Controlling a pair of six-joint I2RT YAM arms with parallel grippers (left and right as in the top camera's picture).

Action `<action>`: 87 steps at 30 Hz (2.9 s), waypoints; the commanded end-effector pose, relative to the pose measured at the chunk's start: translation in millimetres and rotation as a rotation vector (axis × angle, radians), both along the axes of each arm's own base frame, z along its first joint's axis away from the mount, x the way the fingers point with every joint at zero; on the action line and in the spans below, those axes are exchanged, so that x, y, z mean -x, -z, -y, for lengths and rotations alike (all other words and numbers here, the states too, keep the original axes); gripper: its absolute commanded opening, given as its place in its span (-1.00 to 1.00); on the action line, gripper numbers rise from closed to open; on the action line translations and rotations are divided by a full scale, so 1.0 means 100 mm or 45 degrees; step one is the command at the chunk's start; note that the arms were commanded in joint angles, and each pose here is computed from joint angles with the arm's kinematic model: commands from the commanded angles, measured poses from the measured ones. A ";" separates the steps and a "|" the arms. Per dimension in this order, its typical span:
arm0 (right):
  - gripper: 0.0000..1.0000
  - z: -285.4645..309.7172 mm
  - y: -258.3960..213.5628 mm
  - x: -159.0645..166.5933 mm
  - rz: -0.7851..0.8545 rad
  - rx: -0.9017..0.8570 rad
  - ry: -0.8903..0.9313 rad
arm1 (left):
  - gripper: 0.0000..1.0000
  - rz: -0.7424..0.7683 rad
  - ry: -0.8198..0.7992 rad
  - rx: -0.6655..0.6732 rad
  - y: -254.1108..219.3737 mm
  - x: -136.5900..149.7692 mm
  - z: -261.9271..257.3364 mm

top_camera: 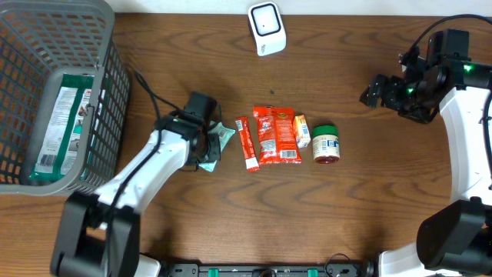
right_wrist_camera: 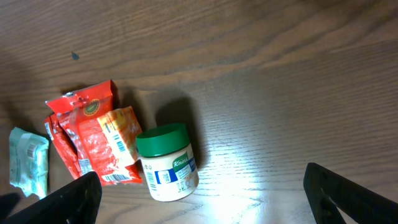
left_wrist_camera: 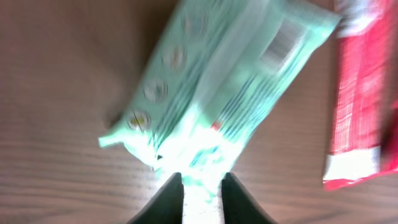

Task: Scan the item barcode
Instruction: 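Regrasp the green packet and drag it toward the stick packet, then push the green packet rightward against the stick packet, then release the green packet and swing the left gripper back to the basket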

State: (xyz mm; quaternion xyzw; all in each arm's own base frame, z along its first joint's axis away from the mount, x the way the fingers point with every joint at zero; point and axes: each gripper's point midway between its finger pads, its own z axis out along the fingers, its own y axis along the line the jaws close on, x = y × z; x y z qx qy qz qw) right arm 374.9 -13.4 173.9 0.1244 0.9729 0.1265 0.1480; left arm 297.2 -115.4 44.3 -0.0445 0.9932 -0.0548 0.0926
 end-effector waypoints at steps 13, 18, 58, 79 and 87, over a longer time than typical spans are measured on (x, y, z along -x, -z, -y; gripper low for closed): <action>0.98 0.03 -0.04 0.01 0.013 -0.007 0.008 | 0.06 0.089 -0.014 -0.215 0.11 -0.28 -0.23; 0.99 0.03 -0.04 0.01 0.014 -0.007 0.008 | 0.18 -0.008 0.030 -0.169 0.34 -0.21 -0.14; 0.98 0.03 -0.04 0.01 0.014 -0.007 0.008 | -0.03 0.112 0.205 0.083 0.37 -0.41 0.34; 0.99 0.03 -0.04 0.01 0.013 -0.007 0.008 | -0.02 0.209 0.214 0.128 0.19 -0.50 0.63; 0.99 0.03 -0.04 0.01 0.014 -0.007 0.008 | 0.32 0.415 0.227 0.012 -1.33 -0.88 0.35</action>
